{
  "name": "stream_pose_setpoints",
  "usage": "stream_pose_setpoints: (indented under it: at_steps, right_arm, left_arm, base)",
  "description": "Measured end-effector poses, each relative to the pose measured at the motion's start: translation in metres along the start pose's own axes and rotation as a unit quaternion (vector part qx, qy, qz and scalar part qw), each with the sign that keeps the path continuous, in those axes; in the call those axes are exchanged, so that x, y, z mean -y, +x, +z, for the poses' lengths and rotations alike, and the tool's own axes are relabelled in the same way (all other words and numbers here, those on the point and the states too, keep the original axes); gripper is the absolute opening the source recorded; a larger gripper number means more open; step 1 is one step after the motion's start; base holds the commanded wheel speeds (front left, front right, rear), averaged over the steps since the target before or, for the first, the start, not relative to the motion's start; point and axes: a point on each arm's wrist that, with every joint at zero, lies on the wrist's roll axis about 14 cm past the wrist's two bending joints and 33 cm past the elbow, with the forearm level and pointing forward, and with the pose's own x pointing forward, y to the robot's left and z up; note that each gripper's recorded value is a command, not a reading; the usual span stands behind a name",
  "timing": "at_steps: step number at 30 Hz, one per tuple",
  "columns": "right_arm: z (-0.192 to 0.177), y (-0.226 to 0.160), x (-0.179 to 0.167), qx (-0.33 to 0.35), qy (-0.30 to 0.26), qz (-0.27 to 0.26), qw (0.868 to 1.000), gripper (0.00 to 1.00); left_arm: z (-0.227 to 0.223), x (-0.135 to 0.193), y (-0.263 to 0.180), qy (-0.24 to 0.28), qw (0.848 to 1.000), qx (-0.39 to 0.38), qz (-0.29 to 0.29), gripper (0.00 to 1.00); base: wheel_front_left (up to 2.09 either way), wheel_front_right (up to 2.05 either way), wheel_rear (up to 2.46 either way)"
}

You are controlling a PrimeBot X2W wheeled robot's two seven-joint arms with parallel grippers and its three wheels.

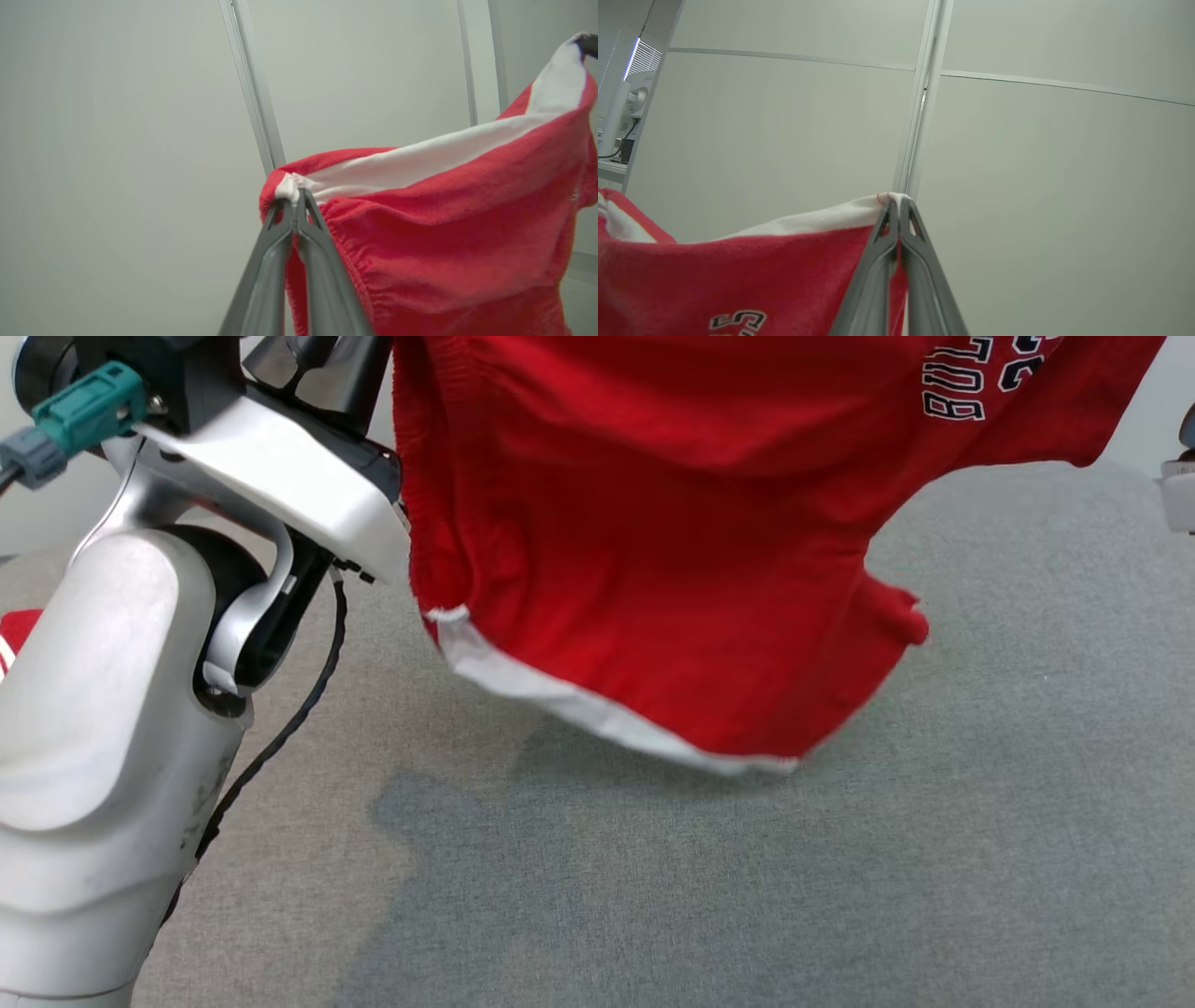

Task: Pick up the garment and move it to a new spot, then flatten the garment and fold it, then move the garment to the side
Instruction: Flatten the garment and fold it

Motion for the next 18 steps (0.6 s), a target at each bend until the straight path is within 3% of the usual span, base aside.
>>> stream_pose_setpoints:
  at_steps: [8, 18]
  right_arm:
    - [-0.049, 0.018, 0.006, -0.047, 0.020, -0.003, 0.999, 0.00]
    - [-0.120, 0.077, 0.009, -0.080, 0.040, 0.000, 0.996, 0.00]
  left_arm:
    - [-0.038, -0.013, 0.026, -0.020, 0.999, -0.027, 0.000, 0.00]
    - [-0.070, -0.039, 0.093, -0.035, 0.999, 0.002, 0.009, 0.00]
  base:
    - [0.00, 0.00, 0.00]
    - [0.00, 0.00, 0.00]
